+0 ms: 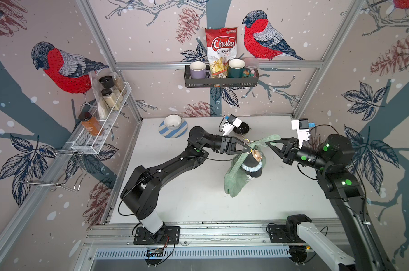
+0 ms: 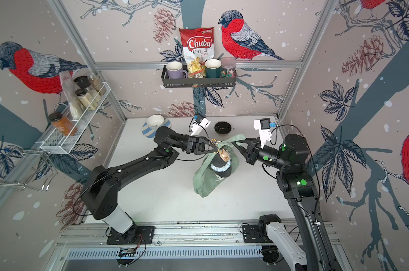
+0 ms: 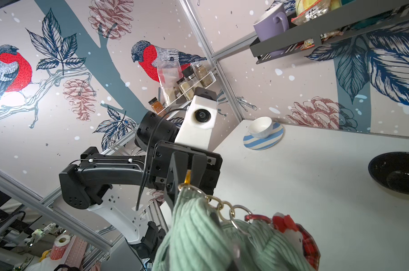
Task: Remove the decoration from the bag
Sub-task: Remove the decoration item from the bag.
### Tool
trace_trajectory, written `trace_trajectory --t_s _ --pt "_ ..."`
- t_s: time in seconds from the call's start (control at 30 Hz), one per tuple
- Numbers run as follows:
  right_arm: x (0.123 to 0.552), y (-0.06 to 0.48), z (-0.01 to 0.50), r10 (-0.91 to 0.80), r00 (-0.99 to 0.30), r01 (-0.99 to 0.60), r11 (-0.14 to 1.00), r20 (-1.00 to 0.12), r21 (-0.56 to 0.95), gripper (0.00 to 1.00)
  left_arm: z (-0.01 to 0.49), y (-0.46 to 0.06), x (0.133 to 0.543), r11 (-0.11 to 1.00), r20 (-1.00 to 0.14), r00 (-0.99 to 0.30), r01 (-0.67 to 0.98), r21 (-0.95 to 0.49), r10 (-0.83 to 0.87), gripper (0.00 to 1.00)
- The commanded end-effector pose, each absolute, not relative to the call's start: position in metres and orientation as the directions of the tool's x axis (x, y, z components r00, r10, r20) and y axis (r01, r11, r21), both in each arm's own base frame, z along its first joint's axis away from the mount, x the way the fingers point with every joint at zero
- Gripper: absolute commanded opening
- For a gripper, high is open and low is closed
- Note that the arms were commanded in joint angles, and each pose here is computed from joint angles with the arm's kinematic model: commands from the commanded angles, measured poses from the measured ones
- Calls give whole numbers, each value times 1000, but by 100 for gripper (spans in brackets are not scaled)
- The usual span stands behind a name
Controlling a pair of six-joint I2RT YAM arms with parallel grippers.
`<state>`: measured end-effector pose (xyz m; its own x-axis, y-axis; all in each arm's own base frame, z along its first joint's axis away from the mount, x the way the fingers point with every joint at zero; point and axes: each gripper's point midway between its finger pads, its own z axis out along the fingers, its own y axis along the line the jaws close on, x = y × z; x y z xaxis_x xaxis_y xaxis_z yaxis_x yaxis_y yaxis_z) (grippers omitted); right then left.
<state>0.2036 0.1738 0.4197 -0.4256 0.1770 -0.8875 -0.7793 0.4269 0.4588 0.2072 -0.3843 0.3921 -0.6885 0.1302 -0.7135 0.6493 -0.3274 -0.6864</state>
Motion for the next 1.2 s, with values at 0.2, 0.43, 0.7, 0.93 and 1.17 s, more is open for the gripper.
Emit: trace_trajectory --t_s 0.2,0.43,0.7,0.93,1.17 --pt "205 168 430 213 -397 -763 464 -893 450 0 339 -386 210 40 -787 -588 805 -592 190 0" --pt "206 174 443 259 -393 -760 449 -883 470 0 325 -379 205 128 -802 -544 839 -529 248 19" --pt "202 190 449 242 -382 -736 504 -892 452 0 322 -356 211 429 -855 -437 854 -296 280 66" --pt "211 188 447 273 -348 -663 605 -897 441 0 362 -339 198 662 -954 -268 740 -115 134 67" --pt "223 187 450 339 -334 -586 657 -879 475 0 374 -362 193 750 -978 -190 658 -62 86 58"
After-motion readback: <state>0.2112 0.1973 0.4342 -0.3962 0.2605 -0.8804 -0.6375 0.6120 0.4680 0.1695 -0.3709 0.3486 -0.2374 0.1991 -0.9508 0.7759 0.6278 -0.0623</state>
